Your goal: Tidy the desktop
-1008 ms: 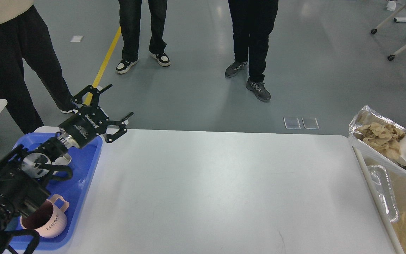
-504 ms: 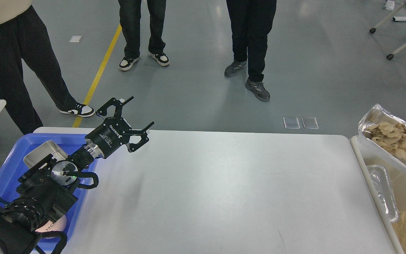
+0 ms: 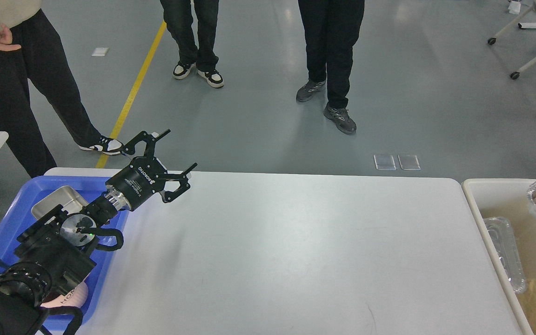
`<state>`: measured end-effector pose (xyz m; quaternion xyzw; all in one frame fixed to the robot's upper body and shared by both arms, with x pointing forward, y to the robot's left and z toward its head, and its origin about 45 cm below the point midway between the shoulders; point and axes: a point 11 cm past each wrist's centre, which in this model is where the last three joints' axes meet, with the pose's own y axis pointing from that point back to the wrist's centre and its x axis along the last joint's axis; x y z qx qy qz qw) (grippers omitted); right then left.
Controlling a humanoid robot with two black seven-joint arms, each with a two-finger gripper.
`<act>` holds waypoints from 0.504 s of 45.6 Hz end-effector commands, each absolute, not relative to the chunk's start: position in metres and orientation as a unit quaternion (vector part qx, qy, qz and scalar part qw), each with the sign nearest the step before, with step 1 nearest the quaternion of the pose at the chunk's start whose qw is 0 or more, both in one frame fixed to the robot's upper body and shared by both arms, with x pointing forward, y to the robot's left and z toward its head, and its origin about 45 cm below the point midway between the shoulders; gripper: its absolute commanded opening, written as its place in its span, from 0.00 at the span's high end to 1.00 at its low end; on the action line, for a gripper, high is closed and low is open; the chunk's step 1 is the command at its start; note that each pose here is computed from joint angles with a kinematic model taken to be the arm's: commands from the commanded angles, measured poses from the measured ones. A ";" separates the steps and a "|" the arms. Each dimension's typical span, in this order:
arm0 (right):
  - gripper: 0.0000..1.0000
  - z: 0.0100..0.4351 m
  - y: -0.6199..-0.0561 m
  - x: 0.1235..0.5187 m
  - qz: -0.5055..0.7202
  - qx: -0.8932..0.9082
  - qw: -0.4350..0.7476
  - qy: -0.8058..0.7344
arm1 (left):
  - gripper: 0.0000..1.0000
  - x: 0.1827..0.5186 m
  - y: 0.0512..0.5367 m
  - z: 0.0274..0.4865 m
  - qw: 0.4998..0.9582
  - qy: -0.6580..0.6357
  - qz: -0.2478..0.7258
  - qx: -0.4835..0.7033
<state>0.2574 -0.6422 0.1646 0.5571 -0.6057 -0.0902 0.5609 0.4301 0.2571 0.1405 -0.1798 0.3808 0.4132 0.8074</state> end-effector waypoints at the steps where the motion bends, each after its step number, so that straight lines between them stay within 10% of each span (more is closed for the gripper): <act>1: 1.00 0.149 -0.643 0.250 -0.110 0.544 0.555 -0.620 | 0.04 0.430 0.257 0.141 0.807 0.381 0.413 -0.181; 17: 1.00 0.116 -0.627 0.248 -0.131 0.532 0.541 -0.638 | 0.04 0.431 0.261 0.140 0.803 0.381 0.421 -0.183; 18: 0.92 0.115 -0.626 0.248 -0.132 0.532 0.541 -0.638 | 0.04 0.431 0.261 0.140 0.803 0.381 0.421 -0.183; 20: 0.36 0.113 -0.625 0.248 -0.132 0.530 0.540 -0.641 | 0.04 0.430 0.261 0.140 0.802 0.381 0.421 -0.183; 23: 0.07 0.109 -0.623 0.248 -0.136 0.530 0.535 -0.644 | 0.04 0.429 0.262 0.138 0.802 0.383 0.422 -0.181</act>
